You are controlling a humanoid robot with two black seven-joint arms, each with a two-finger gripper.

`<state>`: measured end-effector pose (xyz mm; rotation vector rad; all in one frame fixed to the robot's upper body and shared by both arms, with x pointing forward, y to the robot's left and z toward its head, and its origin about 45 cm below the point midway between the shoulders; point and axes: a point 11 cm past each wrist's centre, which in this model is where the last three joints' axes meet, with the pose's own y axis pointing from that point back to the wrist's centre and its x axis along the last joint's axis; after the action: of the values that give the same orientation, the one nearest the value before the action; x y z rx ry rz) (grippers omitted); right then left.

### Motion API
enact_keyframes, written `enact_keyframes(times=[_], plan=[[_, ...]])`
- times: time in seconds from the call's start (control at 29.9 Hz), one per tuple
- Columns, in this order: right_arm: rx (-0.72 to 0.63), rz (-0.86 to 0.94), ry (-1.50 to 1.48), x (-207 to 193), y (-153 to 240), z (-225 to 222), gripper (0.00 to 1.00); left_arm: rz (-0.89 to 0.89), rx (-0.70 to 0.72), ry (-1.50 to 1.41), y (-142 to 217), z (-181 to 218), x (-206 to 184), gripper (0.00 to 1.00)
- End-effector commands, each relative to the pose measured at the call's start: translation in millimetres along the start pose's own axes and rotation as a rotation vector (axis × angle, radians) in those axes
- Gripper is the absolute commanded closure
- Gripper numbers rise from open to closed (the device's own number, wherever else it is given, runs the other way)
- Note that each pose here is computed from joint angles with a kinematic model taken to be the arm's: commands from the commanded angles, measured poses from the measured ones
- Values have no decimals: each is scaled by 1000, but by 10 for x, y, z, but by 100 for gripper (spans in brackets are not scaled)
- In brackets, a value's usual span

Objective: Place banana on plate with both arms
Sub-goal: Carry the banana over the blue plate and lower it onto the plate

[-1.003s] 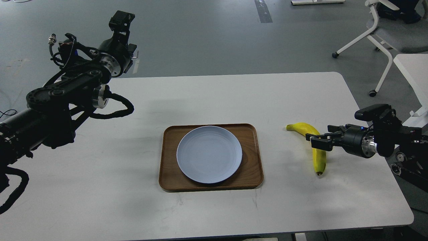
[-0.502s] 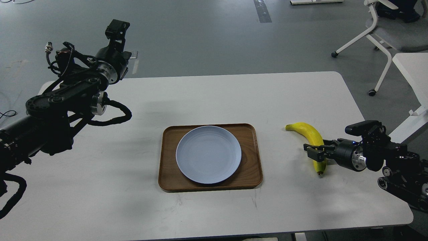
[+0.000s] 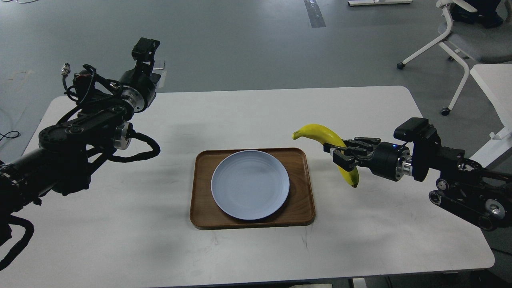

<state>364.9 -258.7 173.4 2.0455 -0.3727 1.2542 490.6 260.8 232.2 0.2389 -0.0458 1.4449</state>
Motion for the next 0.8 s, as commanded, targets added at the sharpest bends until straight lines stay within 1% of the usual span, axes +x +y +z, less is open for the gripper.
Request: enact_keyframes(times=[0.0,0.07,0.17,0.2,0.3,0.37,0.57,0.74,0.77], plan=[[105,-51,123,294,-306,-249,100,3,8,-2,20,-52,24,2],[108,-111,192,330,-399,-248,100,5,4,-2,19,-40,39,2],[134,-162,245,273,-687,-358,100,9,2,-1,20,-31,62,2],[134,-162,245,273,-688,-359,100,9,2,-1,20,-31,62,2],[125,-166,255,232,-921,-396,100,9,-2,3,22,-14,64,2],[148,-171,255,151,-1112,-533,100,5,-3,4,24,-10,49,2],[185,-179,251,39,-1343,-753,100,9,-6,5,27,-1,75,2],[208,-186,236,-55,-1415,-867,100,10,-5,5,33,-15,83,2],[210,-190,231,-89,-1414,-873,97,11,-5,5,36,-21,84,2]])
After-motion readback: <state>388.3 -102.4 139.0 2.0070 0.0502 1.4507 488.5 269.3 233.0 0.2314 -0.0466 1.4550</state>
